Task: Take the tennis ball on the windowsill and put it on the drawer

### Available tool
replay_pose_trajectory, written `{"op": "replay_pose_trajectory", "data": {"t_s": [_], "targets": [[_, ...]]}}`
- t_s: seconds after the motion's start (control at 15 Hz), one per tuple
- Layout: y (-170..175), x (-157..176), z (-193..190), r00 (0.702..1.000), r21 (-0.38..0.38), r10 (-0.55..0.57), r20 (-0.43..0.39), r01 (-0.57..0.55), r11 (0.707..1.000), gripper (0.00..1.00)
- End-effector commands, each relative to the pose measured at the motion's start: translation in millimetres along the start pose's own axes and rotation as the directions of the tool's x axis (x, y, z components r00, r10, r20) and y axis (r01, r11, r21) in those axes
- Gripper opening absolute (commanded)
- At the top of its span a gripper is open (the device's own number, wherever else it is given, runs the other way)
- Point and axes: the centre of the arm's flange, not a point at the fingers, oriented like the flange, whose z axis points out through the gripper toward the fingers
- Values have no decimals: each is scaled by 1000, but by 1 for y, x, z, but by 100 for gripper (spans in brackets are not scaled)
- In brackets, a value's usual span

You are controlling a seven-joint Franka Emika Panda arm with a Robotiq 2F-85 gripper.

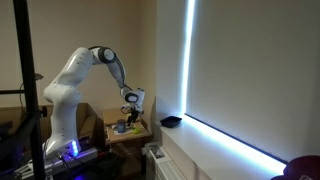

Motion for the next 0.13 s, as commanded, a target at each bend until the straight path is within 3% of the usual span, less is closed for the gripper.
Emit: {"op": "replay_pose_trajectory", "data": {"t_s": [0.0, 0.07], "targets": [[29, -17, -72, 998, -67, 31, 48, -28, 997, 100], [35, -21, -88, 993, -88, 32, 110, -22, 996, 100]]}}
